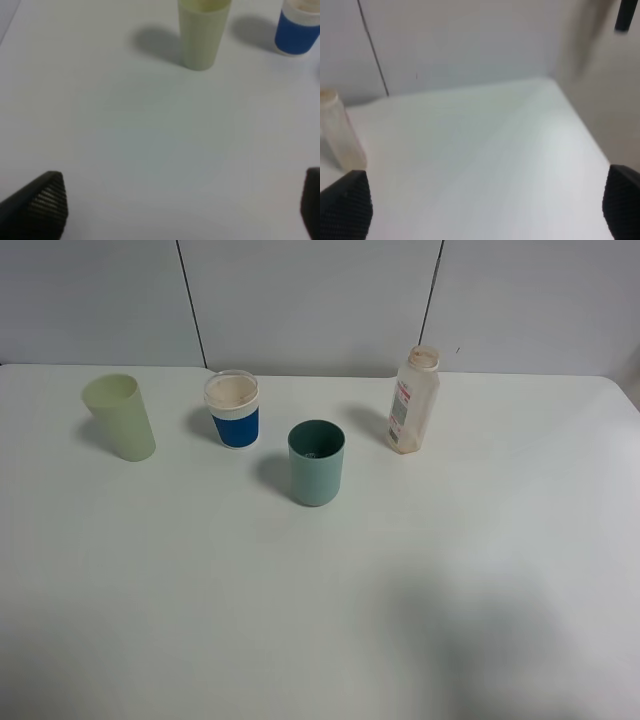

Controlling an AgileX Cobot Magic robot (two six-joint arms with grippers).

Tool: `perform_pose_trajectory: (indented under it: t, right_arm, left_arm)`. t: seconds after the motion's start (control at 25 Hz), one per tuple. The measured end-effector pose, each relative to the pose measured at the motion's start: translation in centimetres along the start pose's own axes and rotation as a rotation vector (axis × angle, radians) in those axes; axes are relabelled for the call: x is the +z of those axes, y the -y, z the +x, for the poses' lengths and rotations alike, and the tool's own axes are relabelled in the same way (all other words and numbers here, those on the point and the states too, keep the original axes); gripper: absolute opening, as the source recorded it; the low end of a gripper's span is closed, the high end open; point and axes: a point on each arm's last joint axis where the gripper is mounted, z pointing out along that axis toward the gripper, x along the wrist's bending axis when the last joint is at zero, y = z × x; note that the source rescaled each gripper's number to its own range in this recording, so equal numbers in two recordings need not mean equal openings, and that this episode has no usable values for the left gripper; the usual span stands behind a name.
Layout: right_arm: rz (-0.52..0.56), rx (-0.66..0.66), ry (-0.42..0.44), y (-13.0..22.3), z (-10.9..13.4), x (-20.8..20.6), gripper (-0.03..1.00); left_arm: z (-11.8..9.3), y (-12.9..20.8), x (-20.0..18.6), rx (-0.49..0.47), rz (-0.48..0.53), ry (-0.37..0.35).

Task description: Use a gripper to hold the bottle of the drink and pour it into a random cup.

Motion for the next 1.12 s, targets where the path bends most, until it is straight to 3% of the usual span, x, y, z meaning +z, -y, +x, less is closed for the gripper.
perform_pose_trajectory:
  t: [0.32,1.12]
  right_arm:
    - [0.244,-0.019,0.0,2.8,0.1,0.6,1.0]
    - [0.217,-0.06,-0.025,3.0,0.3,1.4,1.0]
  left_arm:
    - [0.0,0.0,0.0,0.0,0.0,0.0]
    - [0.0,0.0,0.0,0.0,0.0,0.0]
